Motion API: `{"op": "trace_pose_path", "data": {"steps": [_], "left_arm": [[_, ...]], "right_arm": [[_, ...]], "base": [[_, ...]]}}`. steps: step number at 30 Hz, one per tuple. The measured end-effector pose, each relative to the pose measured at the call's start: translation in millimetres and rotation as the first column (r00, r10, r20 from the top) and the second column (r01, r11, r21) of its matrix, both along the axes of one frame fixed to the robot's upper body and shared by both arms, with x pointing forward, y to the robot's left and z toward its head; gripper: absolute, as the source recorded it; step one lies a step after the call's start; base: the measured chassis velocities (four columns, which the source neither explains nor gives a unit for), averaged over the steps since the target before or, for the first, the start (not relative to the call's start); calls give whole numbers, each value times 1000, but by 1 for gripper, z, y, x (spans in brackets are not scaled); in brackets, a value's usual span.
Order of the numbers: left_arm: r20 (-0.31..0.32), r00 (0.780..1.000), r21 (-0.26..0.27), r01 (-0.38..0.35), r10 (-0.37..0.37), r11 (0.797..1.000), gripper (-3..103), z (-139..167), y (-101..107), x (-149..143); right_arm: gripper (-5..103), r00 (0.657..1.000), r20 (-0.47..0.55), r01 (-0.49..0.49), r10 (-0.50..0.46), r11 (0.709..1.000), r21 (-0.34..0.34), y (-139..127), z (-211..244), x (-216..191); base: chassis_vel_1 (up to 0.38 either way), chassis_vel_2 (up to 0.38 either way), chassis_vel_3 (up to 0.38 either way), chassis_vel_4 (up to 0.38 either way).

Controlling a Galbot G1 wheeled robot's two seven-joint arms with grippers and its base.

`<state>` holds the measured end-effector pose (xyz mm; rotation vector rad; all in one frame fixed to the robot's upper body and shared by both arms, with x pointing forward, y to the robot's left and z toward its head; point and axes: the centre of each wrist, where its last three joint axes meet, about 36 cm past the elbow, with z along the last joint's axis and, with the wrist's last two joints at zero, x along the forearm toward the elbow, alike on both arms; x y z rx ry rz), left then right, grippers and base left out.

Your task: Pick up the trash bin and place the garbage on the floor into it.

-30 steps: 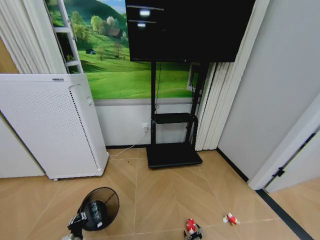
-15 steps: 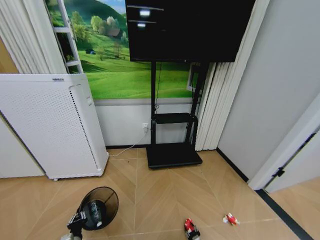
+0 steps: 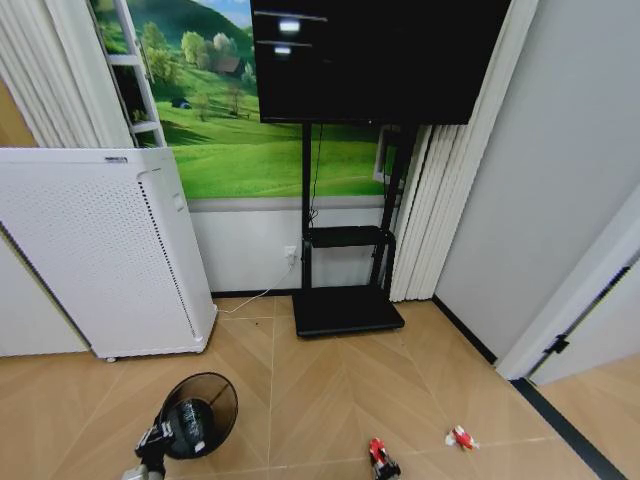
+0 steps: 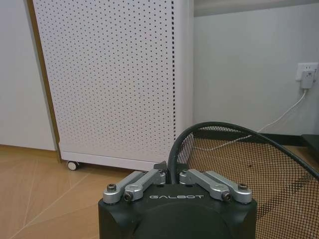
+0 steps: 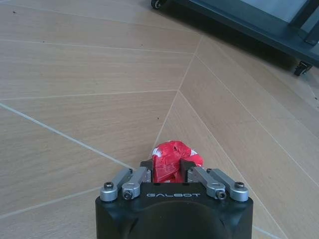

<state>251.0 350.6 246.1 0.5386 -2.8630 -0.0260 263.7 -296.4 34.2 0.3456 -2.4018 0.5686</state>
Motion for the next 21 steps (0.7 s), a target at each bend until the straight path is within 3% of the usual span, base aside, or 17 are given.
{"op": "trace_pose_path", "data": {"steps": [3,8,9,11,16,17,19,21], "left_arm": [[6,1000,7,9,-9,1000,6,2,0,5],[13,999,31,37,-38,999,6,7,2,21],[15,999,46,51,-52,998,6,8,4,34],[16,998,50,55,-56,997,6,9,4,38],[46,996,64,74,-77,995,6,12,5,89],[63,994,66,84,-88,994,6,15,2,117],[69,993,68,87,-92,994,6,16,1,127],[95,989,73,103,-110,992,6,21,-12,170]], "right_arm": [[27,999,37,-7,6,1000,22,-2,4,9],[20,989,151,-15,4,998,69,-5,19,41],[13,980,197,-15,-3,996,90,-8,28,58],[13,978,210,-16,-4,995,96,-8,30,63],[8,952,306,-64,14,986,155,-6,45,94],[8,937,348,-92,23,979,182,0,55,107],[8,931,363,-103,27,976,190,2,59,111],[8,897,440,-161,48,961,223,14,82,130]], "base": [[0,0,0,0],[0,0,0,0],[0,0,0,0],[0,0,0,0],[0,0,0,0],[0,0,0,0],[0,0,0,0],[0,0,0,0]]}}
